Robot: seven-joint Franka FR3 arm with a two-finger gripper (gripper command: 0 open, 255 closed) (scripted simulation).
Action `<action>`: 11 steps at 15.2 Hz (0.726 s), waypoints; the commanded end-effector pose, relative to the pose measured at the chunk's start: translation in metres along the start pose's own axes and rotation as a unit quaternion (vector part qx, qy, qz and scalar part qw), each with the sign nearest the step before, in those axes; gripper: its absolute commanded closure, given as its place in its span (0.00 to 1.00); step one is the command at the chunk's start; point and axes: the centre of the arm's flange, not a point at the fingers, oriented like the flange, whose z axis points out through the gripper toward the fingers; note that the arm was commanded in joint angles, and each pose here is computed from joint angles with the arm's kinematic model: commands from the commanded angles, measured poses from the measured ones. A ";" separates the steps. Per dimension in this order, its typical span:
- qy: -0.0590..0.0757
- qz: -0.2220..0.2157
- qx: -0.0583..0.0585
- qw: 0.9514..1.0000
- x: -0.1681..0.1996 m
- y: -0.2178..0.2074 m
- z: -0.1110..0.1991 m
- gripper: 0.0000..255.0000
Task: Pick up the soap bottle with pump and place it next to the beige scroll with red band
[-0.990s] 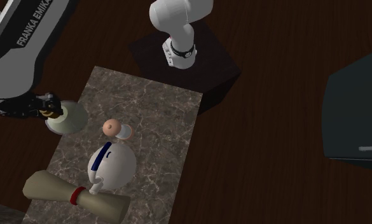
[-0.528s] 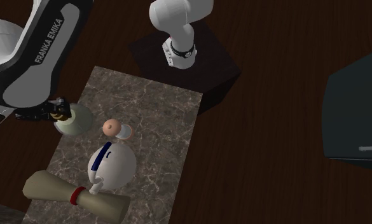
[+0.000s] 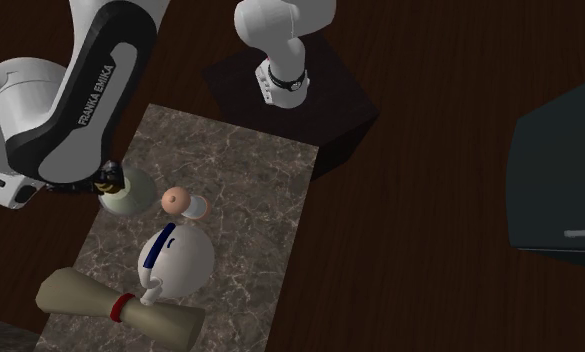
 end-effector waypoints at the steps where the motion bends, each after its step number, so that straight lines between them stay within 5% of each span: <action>1: 0.000 0.000 0.000 1.000 -0.002 0.000 0.010 1.00; 11: 0.000 0.000 0.000 1.000 -0.005 -0.002 0.054 1.00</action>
